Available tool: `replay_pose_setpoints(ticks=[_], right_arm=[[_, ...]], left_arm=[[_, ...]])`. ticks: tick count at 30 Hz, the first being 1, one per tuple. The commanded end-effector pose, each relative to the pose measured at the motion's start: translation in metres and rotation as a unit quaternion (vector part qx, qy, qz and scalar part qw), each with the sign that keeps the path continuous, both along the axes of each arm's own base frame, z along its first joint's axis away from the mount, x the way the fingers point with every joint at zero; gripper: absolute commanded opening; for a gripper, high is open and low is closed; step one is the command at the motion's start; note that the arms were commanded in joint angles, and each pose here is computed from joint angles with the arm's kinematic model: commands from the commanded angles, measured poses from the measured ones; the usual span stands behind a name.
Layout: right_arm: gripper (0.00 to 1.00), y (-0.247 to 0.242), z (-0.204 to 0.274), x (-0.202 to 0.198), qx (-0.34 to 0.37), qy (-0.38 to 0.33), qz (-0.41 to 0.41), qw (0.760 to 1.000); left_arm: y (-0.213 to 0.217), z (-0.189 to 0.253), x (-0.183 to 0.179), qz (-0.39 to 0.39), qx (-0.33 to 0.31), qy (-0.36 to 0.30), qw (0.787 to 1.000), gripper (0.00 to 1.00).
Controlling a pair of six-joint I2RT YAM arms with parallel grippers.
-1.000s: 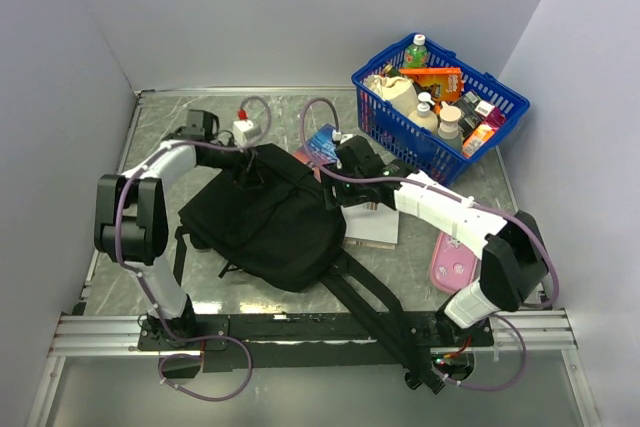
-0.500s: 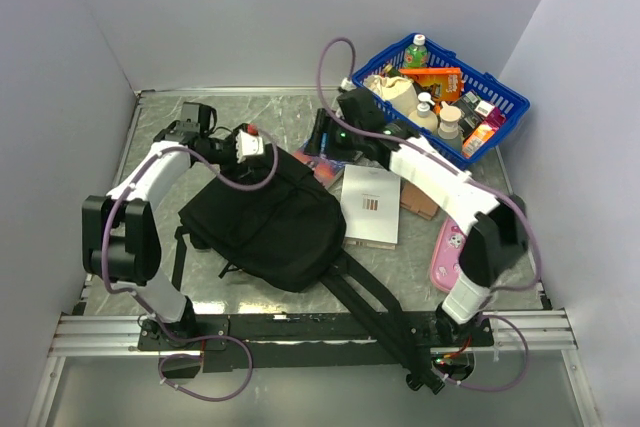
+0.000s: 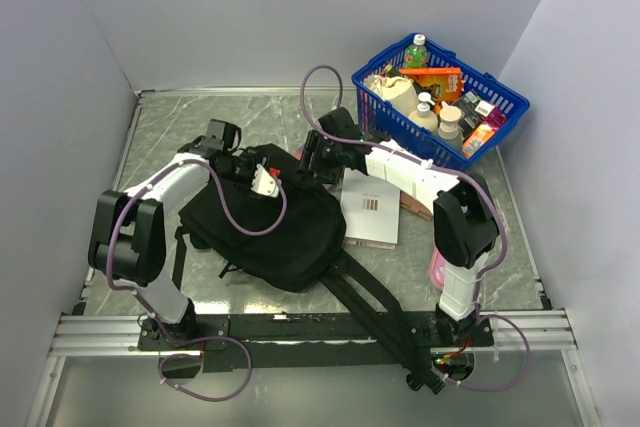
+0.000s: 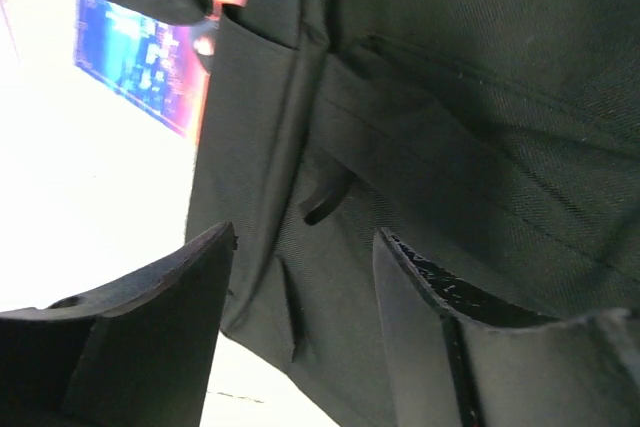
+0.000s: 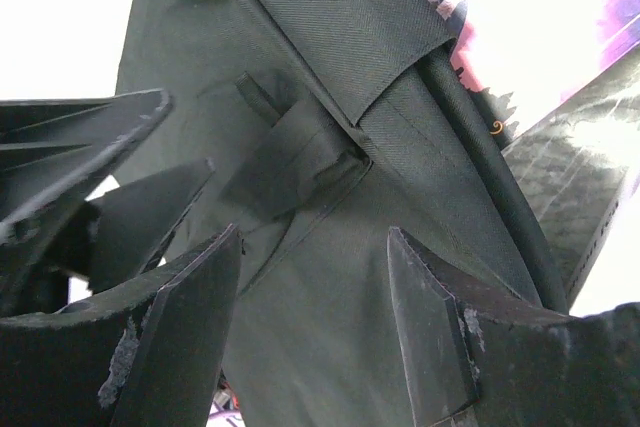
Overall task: Pack the student bag
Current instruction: Unzip the student bag at the center of the board.
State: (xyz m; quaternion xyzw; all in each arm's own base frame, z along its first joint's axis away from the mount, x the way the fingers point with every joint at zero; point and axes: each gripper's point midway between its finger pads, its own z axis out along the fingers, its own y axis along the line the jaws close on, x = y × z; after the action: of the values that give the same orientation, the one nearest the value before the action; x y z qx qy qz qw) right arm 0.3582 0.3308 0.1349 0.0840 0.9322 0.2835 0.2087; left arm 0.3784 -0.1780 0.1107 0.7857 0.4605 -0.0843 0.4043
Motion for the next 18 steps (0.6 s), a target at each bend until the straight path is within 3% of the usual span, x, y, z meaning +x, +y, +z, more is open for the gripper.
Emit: replay_pose_setpoints(ticks=[1, 4, 18], right_arm=[[0.67, 0.003, 0.029, 0.001, 0.036, -0.032, -0.010, 0.999], [0.67, 0.001, 0.027, -0.002, 0.033, -0.032, -0.009, 0.999], [0.64, 0.000, 0.026, -0.014, 0.046, -0.036, 0.012, 0.998]], left_arm=[[-0.005, -0.010, 0.009, -0.026, 0.033, -0.024, 0.999, 0.61], [-0.006, -0.018, 0.010, -0.019, 0.051, 0.009, 0.998, 0.53], [-0.019, -0.042, 0.017, 0.009, 0.082, 0.022, 0.996, 0.47]])
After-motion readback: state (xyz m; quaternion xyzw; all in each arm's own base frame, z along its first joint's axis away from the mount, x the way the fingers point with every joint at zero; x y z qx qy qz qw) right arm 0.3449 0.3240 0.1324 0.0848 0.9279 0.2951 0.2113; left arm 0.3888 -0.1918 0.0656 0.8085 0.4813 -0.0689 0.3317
